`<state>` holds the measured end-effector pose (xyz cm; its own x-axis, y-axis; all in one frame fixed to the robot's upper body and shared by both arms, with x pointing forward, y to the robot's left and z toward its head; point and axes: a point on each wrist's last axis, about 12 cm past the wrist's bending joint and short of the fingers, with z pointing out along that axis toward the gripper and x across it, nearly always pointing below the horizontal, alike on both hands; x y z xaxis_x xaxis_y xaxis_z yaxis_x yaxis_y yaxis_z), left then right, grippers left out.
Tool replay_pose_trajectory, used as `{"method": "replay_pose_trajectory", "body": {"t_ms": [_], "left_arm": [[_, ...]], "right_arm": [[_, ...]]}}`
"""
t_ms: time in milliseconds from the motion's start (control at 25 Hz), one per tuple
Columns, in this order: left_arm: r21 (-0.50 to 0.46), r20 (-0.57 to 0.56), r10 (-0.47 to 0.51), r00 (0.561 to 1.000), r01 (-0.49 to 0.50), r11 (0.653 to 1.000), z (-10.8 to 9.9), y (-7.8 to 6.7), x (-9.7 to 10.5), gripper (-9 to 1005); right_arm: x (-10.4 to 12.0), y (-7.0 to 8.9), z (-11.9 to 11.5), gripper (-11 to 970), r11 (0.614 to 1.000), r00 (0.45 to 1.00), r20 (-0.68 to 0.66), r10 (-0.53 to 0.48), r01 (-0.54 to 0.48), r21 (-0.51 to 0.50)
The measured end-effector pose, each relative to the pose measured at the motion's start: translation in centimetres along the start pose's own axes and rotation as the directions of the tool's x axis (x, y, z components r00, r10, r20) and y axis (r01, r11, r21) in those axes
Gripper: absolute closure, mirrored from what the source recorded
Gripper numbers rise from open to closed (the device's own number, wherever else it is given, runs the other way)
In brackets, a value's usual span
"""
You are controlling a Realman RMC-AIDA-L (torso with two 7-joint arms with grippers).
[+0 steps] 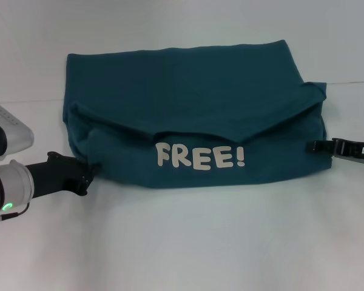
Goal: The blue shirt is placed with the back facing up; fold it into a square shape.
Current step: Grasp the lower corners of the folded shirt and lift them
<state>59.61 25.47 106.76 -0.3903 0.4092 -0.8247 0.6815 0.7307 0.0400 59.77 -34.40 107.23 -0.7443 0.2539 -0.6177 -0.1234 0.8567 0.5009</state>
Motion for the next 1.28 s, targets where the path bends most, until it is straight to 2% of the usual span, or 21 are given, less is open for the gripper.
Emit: {"method": "replay_pose_trajectory", "body": {"t_ms": [240, 440, 600, 840, 1280], "left_arm": [[0.0, 0.001, 0.003, 1.0, -0.003, 1.0, 0.0, 0.0, -0.1, 977], [-0.001, -0.008, 0.009, 1.0, -0.009, 1.0, 0.0, 0.1, -0.1, 977], [-0.003, -0.011, 0.01, 1.0, -0.01, 1.0, 0.0, 0.2, -0.1, 977], [-0.028, -0.004, -0.023, 1.0, 0.023, 0.999, -0.6, 0.7, 0.5, 977], [0.028, 0.031, -0.128, 0.991, 0.127, 0.992, -3.2, 0.8, 2.6, 976]], "right_arm": [[0.2, 0.5, 0.8, 438, 1.0, 1.0, -0.011, -0.013, 0.013, 0.008], [0.3, 0.4, 0.6, 440, 1.0, 1.0, 0.001, 0.003, -0.003, -0.001], [0.6, 0.1, 0.2, 672, 1.0, 1.0, 0.0, 0.01, -0.01, -0.012], [1.1, -0.3, -0.4, 897, 1.0, 1.0, 0.021, 0.004, -0.003, -0.031], [3.9, -1.8, -2.9, 917, 0.993, 0.998, 0.064, 0.027, -0.019, -0.118]]}}
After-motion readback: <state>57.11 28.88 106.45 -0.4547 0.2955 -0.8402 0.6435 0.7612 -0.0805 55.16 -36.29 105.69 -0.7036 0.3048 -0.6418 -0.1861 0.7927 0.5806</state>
